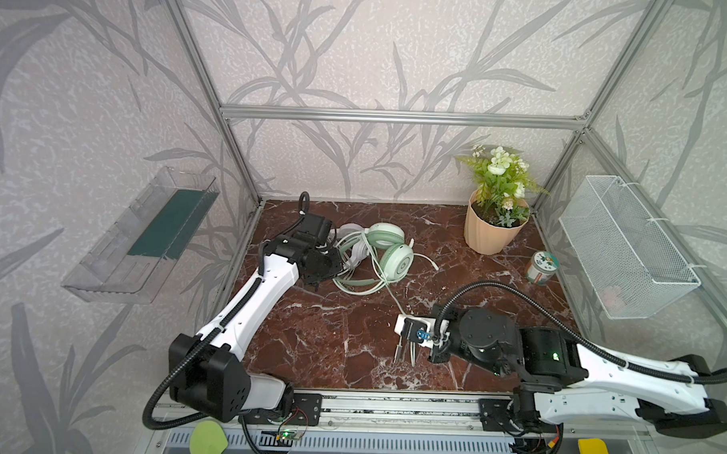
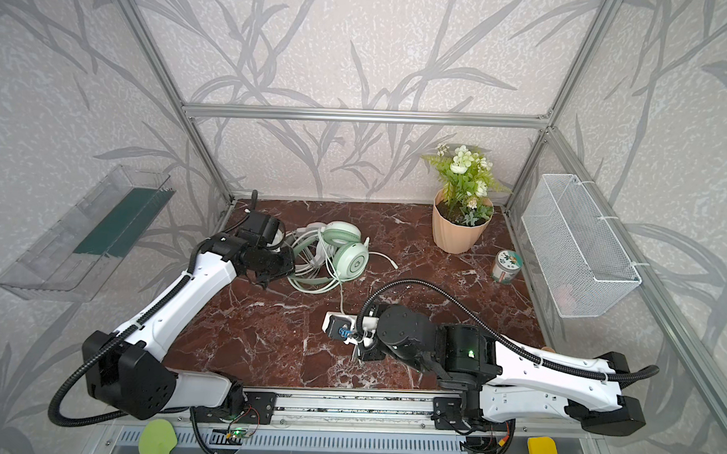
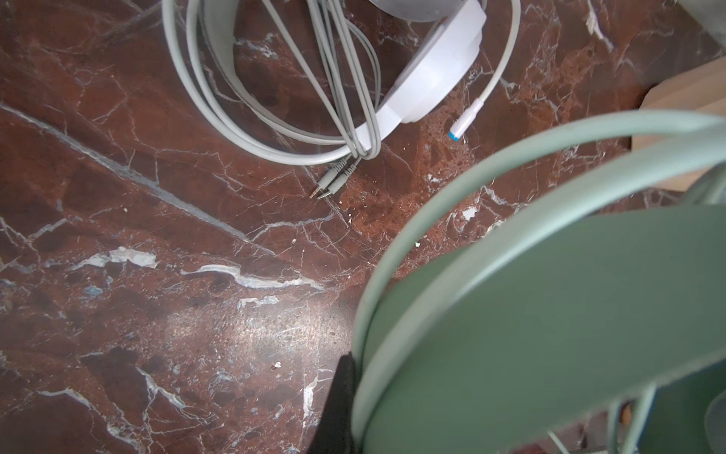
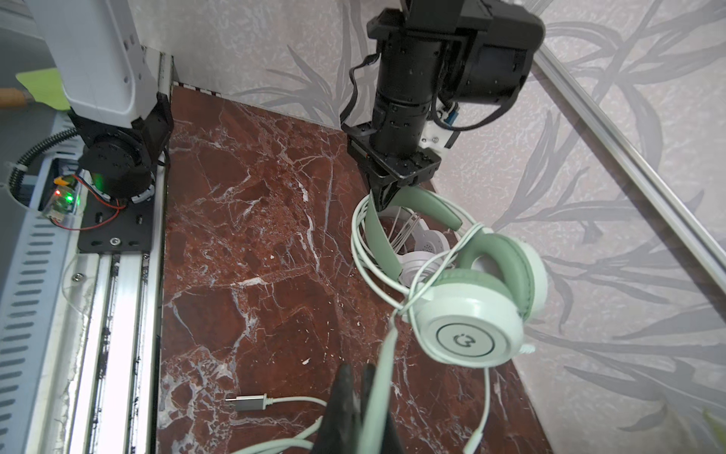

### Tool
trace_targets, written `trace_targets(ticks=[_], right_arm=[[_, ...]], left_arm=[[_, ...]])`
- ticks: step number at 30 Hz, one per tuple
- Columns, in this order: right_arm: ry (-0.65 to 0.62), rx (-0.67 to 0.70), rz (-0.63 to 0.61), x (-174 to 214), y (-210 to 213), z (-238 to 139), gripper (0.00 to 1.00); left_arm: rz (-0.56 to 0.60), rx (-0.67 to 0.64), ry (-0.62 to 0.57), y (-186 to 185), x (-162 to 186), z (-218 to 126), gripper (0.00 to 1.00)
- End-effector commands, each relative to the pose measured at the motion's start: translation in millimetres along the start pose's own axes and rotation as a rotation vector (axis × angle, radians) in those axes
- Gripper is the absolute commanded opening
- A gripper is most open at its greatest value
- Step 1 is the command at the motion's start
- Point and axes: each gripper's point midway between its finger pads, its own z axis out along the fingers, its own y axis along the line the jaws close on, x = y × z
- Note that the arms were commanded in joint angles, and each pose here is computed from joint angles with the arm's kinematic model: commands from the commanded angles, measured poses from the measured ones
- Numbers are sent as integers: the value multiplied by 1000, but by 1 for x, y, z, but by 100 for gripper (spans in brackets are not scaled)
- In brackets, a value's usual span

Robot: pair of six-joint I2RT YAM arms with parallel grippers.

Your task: Wrap the headphones

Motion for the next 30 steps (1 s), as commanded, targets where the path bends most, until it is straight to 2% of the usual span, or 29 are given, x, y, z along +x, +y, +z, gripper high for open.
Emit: trace_targets(ticks=[1, 6, 10, 15, 20, 26, 30], right_arm=[[-21, 46, -109, -21, -14, -7, 0], [7, 75, -217, -33, -16, 10, 0], [-4, 41, -260, -44, -6, 26, 0], [3, 116, -321, -43, -17, 51, 0], [66, 184, -260, -35, -54, 71, 1], [112, 286, -184, -26, -95, 90, 15], [162, 370, -134, -14, -121, 102, 19]], left_arm=[[96, -71, -58, 2, -9, -2, 0], [151, -96, -37, 4, 0, 3, 0], [173, -93, -20, 5, 5, 6, 0], [204, -22, 2, -5, 16, 7, 0], [264, -3, 6, -5, 28, 0, 0], [344, 17, 14, -8, 49, -7, 0], [382, 26, 17, -10, 61, -12, 0]])
